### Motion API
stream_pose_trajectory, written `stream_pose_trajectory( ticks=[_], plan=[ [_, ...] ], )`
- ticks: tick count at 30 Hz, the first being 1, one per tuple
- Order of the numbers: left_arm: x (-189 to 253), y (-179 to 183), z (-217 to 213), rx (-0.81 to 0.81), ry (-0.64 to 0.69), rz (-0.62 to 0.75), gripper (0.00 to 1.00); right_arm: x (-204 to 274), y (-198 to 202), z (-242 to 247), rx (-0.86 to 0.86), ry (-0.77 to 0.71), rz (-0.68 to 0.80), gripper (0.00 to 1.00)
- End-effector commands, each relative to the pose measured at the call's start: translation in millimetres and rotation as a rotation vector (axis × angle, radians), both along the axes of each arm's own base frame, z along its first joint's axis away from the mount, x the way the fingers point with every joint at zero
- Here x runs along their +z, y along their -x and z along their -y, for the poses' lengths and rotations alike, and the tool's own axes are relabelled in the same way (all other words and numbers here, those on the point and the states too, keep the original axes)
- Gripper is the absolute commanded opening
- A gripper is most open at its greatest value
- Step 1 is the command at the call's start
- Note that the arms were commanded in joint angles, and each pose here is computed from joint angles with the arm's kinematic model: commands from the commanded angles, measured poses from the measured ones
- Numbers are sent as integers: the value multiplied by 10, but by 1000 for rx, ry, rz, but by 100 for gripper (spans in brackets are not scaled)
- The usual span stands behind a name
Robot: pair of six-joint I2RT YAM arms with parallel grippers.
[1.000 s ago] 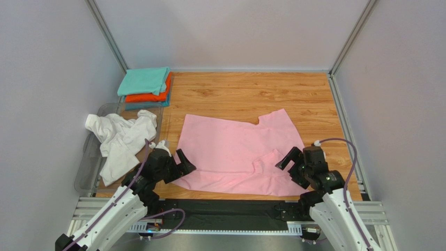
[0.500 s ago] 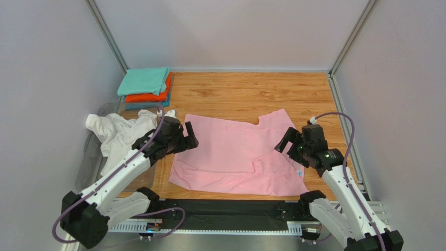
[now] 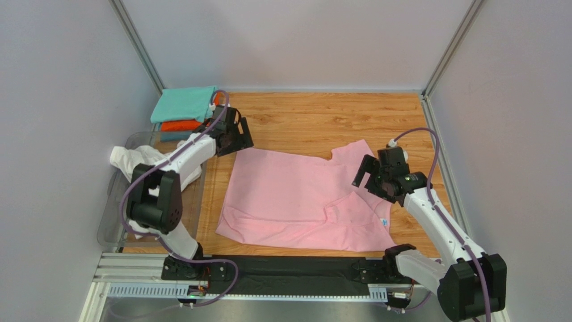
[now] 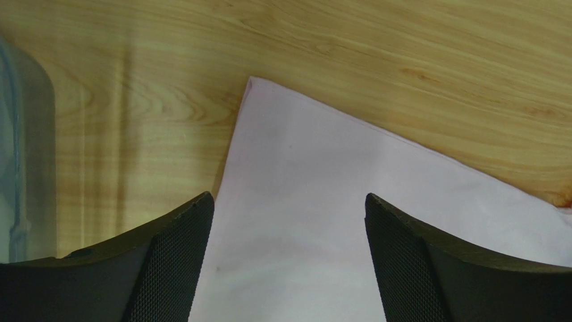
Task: Fold and stack the t-shirts
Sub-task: Fold the tshirt
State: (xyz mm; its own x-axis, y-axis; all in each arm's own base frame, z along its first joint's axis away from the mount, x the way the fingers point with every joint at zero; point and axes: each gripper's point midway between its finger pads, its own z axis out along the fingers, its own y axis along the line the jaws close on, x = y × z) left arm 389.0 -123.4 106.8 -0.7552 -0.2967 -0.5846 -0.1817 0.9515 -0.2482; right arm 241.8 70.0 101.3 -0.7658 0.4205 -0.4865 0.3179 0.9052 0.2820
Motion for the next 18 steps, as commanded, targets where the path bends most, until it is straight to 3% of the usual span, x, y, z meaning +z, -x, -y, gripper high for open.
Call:
stream_pose_trajectory(
  ticks=[1, 6, 10, 18],
  plan=[
    [6, -393, 19, -32, -1, 28, 88, 49, -99, 52, 9, 36, 63, 100],
    [-223, -660, -136, 5, -23, -11, 81, 29, -74, 68, 19, 48, 61, 100],
    [-381, -827, -177, 16, -33, -20, 67, -11, -52, 100, 13, 61, 56, 100],
    [-590, -983, -231, 24, -84, -65, 59, -16, -38, 108, 19, 68, 58, 100]
  ],
)
